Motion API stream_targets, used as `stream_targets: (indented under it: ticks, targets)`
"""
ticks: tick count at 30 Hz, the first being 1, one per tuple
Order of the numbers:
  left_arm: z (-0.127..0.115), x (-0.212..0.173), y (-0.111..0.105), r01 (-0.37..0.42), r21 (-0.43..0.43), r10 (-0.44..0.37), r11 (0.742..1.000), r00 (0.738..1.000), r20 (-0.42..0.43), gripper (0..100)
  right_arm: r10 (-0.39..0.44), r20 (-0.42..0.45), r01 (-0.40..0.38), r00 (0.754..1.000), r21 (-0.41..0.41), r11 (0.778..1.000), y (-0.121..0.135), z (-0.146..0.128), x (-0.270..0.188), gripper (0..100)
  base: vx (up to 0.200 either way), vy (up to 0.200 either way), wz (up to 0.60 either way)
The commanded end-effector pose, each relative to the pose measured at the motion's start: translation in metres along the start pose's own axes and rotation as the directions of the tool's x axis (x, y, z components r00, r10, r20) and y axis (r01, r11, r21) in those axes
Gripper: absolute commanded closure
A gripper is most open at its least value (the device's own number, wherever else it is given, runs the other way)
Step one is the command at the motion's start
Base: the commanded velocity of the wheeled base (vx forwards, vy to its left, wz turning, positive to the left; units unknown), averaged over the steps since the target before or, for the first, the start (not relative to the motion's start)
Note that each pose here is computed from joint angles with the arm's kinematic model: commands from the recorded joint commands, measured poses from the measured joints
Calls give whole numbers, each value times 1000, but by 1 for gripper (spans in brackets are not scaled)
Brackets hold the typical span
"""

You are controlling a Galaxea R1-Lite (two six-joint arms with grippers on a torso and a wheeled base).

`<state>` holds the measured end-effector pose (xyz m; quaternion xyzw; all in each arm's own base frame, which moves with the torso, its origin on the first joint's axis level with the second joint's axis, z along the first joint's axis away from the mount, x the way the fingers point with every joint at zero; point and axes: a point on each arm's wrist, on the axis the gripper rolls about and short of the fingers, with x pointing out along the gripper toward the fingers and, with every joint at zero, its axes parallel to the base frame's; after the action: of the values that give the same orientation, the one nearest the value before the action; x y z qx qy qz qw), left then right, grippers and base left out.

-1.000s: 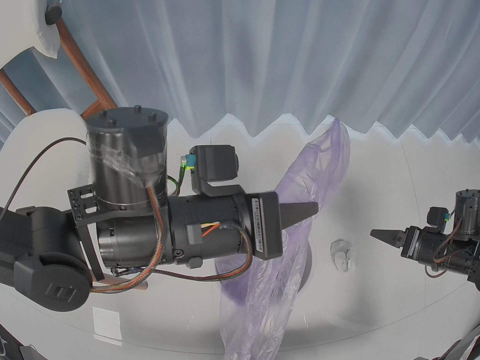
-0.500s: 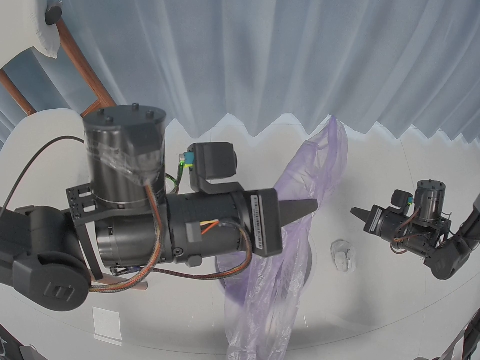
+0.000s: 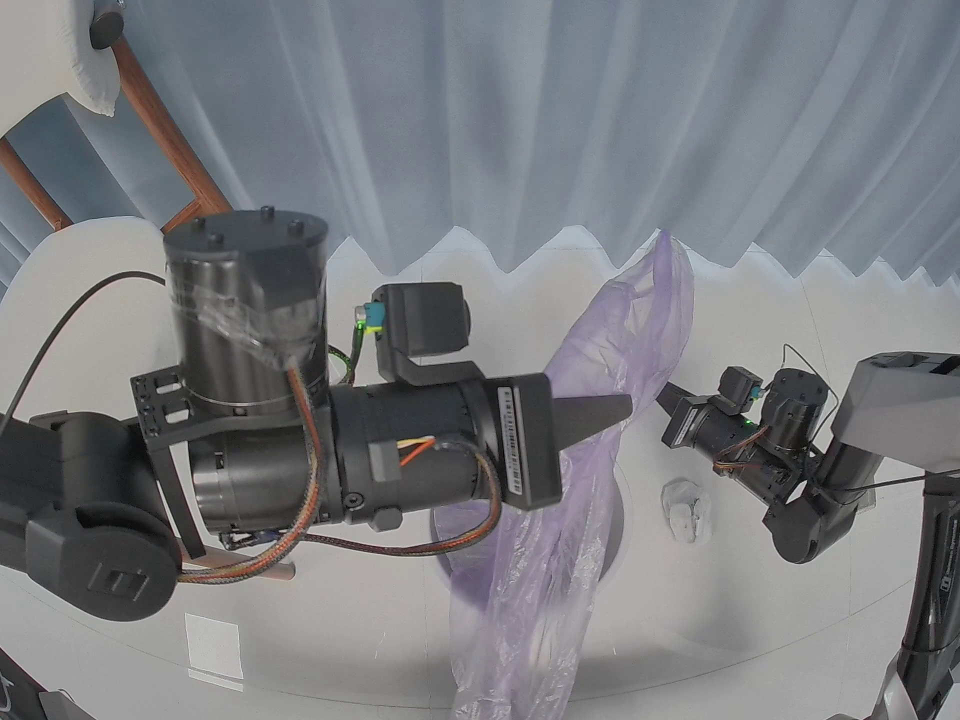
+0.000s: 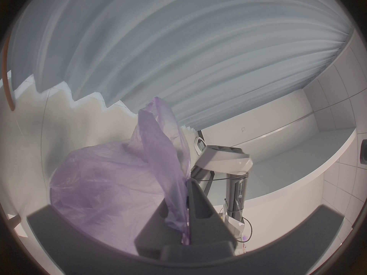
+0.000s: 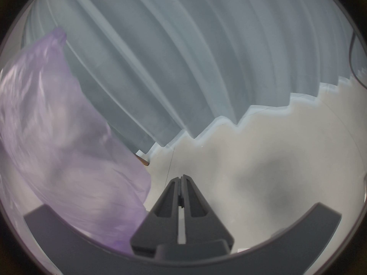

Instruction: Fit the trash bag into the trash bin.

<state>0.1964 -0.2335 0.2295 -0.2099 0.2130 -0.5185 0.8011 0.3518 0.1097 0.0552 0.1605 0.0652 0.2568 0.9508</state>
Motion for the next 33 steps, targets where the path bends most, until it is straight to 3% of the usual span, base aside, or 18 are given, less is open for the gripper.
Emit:
stream_targets:
  ticks: [1, 6, 8, 10, 16, 20, 22, 23, 24, 28, 30, 33]
  targets:
    - [1, 0, 0, 2, 2, -2, 1000, 1000, 10, 100, 75, -20, -76, 997, -52, 996, -9, -38, 33, 100, 0, 0, 0]
    - [2, 0, 1, 2, 2, -2, 1000, 1000, 12, 100, 202, 44, -199, 978, -64, 978, 8, -26, 56, 100, 0, 0, 0]
    - [2, 0, 1, 1, 2, -1, 1000, 1000, 13, 100, 215, 46, -212, 975, -62, 975, 10, -24, 57, 100, 0, 0, 0]
    - [1, 0, 1, 1, 2, -1, 1000, 1000, 11, 100, 280, 35, -278, 959, -48, 959, 22, -18, 53, 100, 0, 0, 0]
    - [2, 0, 5, -11, -2, 11, 1000, 1000, 14, 100, 384, -39, -386, 922, -34, 922, 35, -5, 22, 100, 0, 0, 0]
    - [0, 4, 9, -17, -8, 17, 1000, 1000, 1, 100, 468, -130, -470, 874, 14, 883, 47, 2, -21, 100, 0, 0, 0]
    - [-4, 10, 14, -28, -13, 28, 1000, 1000, -13, 100, 496, -169, -497, 852, 39, 867, 52, 1, -39, 100, 0, 0, 0]
    - [-4, 10, 14, -28, -13, 28, 1000, 1000, -13, 100, 496, -169, -497, 852, 39, 867, 52, 1, -39, 100, 0, 0, 0]
    - [-5, 15, 21, -33, -15, 33, 999, 999, -16, 100, 516, -205, -515, 832, 64, 855, 55, 0, -57, 100, 0, 0, 0]
    - [-8, 24, 29, -36, -19, 36, 999, 999, -19, 100, 520, -245, -512, 818, 100, 853, 60, -3, -81, 100, 0, 0, 0]
    - [-10, 33, 38, -48, -22, 48, 999, 999, -21, 100, 545, -283, -529, 789, 137, 838, 65, -6, -101, 100, 0, 0, 0]
    - [-8, 41, 42, -45, -22, 45, 999, 999, -13, 100, 544, -325, -513, 774, 180, 839, 70, -13, -122, 100, 0, 0, 0]
